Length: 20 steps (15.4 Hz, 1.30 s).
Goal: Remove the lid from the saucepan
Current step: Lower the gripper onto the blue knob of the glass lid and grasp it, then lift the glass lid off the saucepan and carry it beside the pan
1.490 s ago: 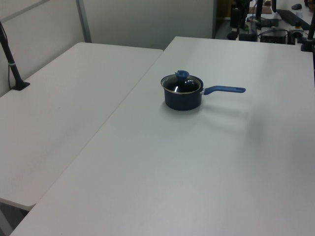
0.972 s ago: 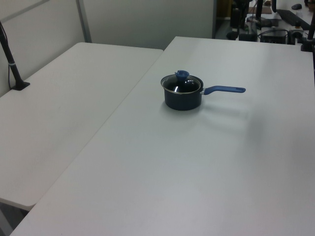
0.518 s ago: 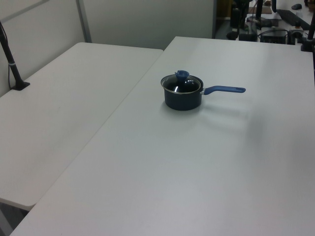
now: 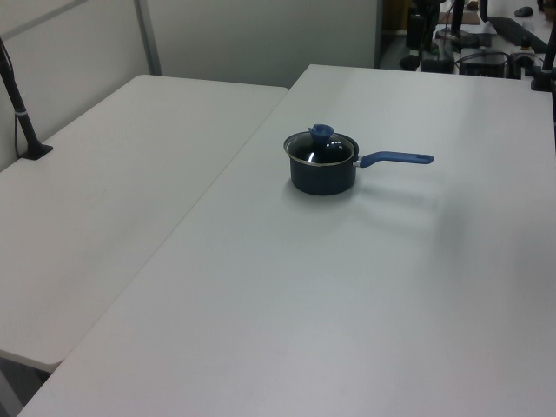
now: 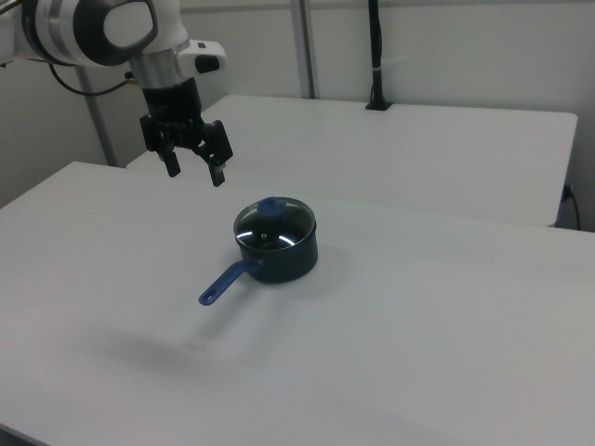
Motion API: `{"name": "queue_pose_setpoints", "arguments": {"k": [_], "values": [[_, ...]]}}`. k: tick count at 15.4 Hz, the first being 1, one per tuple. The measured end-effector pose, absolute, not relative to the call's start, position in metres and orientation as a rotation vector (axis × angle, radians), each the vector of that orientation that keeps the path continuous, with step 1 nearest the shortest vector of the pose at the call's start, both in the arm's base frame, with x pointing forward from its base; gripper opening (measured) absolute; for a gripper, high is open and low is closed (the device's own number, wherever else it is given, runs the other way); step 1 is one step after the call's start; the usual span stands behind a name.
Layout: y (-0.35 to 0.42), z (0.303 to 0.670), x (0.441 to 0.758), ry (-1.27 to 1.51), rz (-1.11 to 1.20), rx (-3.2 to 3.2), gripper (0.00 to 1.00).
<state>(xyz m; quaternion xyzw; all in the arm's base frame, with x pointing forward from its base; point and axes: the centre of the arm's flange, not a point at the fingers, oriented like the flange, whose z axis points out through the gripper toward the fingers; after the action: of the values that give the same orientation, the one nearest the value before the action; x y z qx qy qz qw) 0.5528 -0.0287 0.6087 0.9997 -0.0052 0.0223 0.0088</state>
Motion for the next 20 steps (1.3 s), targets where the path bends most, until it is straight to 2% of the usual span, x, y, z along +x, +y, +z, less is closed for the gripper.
{"name": "queue_pose_setpoints", "arguments": {"k": [6, 10, 13, 17, 20], "values": [[-0.031, 0.604, 0.556, 0.007, 0.066, 3.130, 1.00], [-0.032, 0.587, 0.580, 0.023, 0.160, 3.117, 1.00], [-0.023, 0.557, 0.611, -0.018, 0.262, 3.104, 1.00], [0.003, 0.503, 0.658, -0.302, 0.455, 3.091, 1.00], [0.010, 0.463, 0.678, -0.444, 0.494, 3.077, 1.00]]}}
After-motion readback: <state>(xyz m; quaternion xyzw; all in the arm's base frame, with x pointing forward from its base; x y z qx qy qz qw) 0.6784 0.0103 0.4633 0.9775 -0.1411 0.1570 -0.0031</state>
